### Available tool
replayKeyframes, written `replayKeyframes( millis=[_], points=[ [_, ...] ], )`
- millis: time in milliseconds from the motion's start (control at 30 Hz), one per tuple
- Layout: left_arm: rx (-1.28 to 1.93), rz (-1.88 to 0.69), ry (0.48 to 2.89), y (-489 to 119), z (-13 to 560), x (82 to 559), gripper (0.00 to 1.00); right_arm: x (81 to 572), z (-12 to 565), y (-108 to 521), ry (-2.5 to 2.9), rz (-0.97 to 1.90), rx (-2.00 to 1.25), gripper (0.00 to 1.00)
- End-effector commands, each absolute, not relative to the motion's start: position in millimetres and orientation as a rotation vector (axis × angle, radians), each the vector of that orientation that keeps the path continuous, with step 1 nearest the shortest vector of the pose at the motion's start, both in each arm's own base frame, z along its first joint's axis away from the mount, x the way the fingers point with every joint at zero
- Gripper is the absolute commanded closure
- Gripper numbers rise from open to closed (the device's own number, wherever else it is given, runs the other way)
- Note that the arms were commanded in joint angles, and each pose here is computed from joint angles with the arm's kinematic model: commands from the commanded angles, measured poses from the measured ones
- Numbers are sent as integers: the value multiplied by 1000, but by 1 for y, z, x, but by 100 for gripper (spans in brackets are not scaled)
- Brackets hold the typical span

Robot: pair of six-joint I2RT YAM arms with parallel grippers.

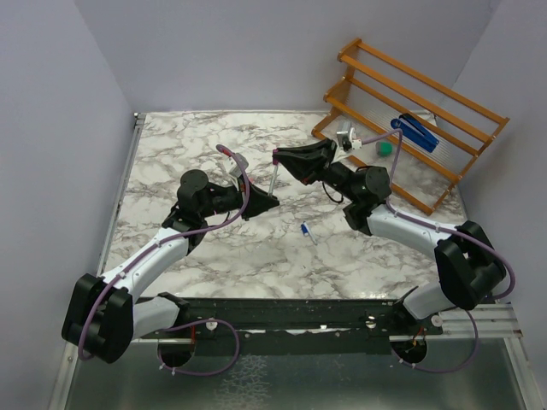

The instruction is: Insert the pens into the pen caps

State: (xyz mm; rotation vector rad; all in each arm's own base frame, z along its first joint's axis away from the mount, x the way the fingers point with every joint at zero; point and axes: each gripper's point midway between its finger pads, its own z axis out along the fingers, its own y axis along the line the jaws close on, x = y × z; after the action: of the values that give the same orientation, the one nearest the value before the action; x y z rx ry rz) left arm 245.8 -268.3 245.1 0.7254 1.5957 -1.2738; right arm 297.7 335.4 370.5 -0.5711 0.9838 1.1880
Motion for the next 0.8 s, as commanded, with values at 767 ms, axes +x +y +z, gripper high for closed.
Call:
replayKeyframes(
  millis=[767],
  points=[
    [769, -1300, 1555, -270, 250, 238, 100, 297, 386, 315, 922, 1104, -519, 100]
  ],
)
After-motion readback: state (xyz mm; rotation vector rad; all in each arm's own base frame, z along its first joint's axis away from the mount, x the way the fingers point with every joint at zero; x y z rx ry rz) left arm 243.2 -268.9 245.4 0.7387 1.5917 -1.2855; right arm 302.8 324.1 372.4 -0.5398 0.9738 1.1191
